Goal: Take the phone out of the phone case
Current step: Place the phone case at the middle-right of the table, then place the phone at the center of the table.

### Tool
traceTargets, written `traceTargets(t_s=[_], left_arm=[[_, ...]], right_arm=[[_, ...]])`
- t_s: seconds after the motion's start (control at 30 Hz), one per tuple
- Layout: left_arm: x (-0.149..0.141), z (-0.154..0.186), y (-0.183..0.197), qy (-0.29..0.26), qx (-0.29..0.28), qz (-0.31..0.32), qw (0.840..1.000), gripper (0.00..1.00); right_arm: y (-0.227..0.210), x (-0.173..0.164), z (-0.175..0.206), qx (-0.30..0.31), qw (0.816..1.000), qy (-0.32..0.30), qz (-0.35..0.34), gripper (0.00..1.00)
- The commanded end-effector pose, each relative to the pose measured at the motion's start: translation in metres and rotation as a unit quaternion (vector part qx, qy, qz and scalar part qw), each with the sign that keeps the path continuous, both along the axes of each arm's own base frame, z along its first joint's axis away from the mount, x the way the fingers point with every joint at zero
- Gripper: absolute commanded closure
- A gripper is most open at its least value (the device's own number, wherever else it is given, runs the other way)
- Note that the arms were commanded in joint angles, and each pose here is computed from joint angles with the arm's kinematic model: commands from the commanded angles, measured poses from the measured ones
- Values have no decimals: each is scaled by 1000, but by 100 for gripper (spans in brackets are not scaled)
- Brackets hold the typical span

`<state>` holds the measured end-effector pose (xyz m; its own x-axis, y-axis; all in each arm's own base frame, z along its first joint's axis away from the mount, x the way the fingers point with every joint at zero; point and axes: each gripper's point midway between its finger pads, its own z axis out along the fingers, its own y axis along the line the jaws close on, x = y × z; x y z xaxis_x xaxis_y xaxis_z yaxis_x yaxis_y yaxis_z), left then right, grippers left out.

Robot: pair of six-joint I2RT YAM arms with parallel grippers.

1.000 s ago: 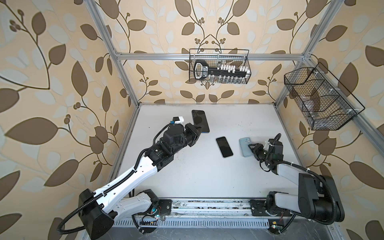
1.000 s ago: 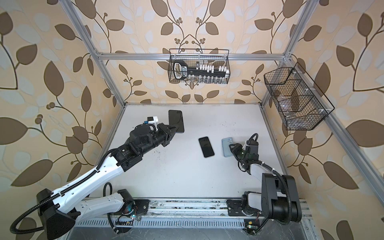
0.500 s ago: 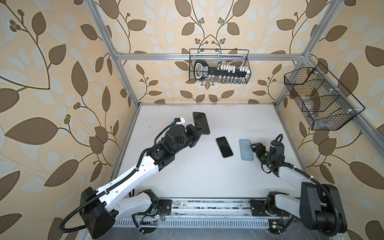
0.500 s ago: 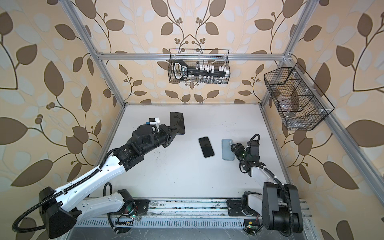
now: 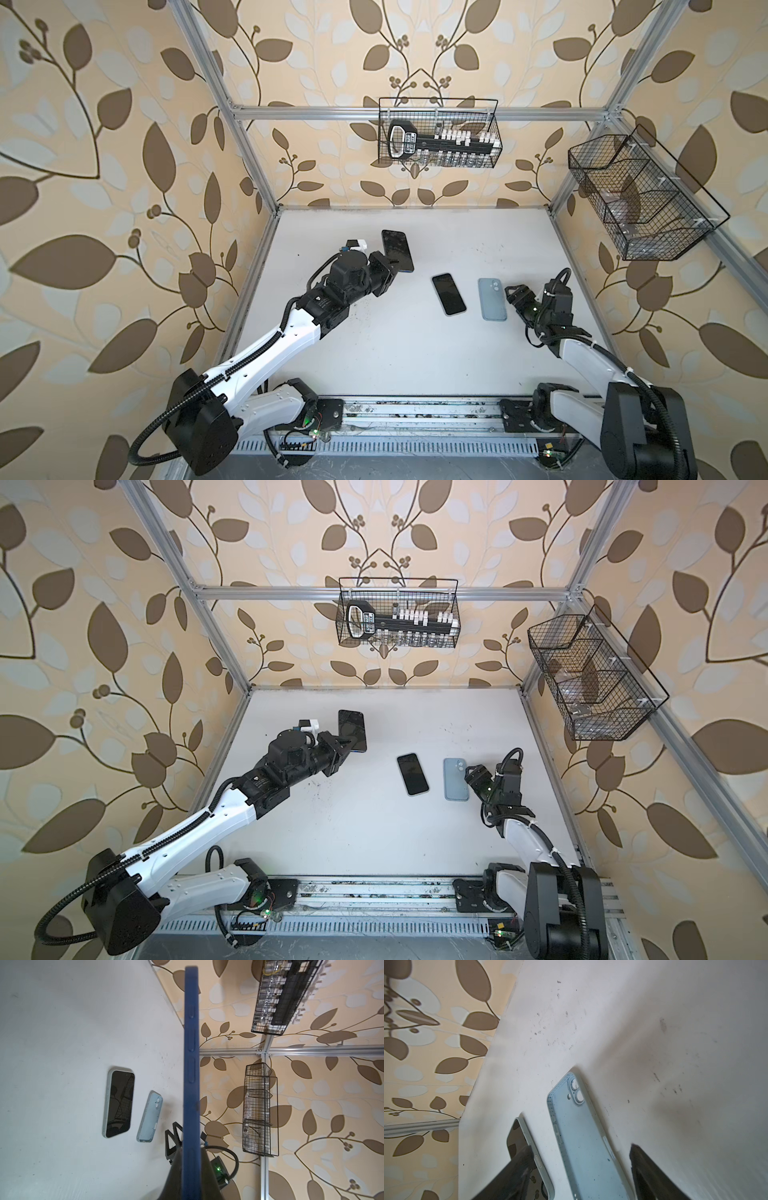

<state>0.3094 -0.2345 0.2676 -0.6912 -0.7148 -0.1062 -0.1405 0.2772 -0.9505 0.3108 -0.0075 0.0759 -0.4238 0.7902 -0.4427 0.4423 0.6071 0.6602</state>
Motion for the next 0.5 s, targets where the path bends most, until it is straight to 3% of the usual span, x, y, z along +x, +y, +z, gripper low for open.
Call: traceTargets(t_s=[0.0, 0.47], left_arm=[[2, 20, 0, -60, -7, -20, 998, 100], [8, -65, -4, -47, 14, -56, 997, 100]], right_arm=[[-2, 0, 8, -13, 1000, -9, 2, 26], [6, 0, 11, 5, 1000, -22, 16, 27]])
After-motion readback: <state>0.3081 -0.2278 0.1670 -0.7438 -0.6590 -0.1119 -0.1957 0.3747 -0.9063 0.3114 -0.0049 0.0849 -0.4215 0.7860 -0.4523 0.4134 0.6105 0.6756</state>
